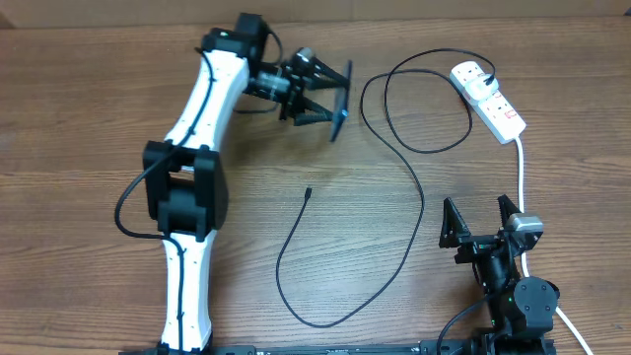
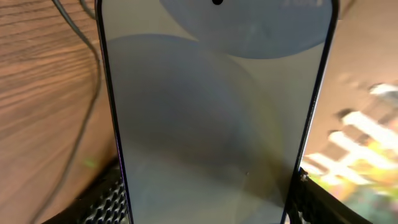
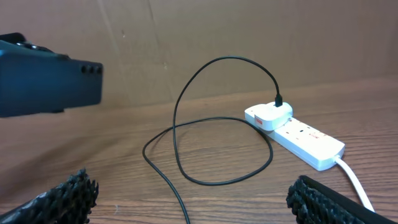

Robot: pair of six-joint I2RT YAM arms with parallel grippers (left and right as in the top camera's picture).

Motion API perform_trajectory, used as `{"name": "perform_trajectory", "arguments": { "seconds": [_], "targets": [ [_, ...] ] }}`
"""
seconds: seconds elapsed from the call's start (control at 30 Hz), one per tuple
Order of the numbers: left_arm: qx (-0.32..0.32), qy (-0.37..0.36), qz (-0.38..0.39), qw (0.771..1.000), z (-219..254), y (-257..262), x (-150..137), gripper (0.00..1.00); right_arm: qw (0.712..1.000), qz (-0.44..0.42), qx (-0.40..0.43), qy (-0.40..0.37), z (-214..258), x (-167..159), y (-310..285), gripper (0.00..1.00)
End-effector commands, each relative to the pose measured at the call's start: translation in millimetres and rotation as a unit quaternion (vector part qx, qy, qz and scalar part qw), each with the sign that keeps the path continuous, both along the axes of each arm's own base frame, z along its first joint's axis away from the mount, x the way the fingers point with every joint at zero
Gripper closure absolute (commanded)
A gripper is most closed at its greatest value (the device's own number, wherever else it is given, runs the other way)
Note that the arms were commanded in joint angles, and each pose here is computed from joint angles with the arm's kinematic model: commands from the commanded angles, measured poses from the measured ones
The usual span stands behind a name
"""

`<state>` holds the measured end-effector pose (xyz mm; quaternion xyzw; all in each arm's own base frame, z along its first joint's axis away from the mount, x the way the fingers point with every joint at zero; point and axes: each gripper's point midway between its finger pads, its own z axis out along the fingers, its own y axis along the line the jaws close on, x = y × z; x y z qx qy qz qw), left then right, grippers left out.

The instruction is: Plug charger to phone and switch on socket

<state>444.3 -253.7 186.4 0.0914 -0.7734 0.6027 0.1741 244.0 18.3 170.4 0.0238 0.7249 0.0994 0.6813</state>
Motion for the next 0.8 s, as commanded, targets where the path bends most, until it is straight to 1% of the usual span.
{"name": "perform_trajectory", "arguments": {
  "seconds": [0.0, 0.07, 0.77],
  "targets": [
    [-0.092, 0.027, 0.017, 0.995, 45, 19, 9, 0.36, 1.000, 0.000, 0.002, -0.004, 0, 0, 0, 0.00],
    [-0.105, 0.030, 0.023, 0.994, 49, 25, 12, 0.37, 1.000, 0.000, 0.002, -0.004, 0, 0, 0, 0.00],
    [-0.103, 0.037, 0.029, 0.994, 49, 30, 14, 0.39, 1.000, 0.000, 0.002, -0.004, 0, 0, 0, 0.00]
  ]
}}
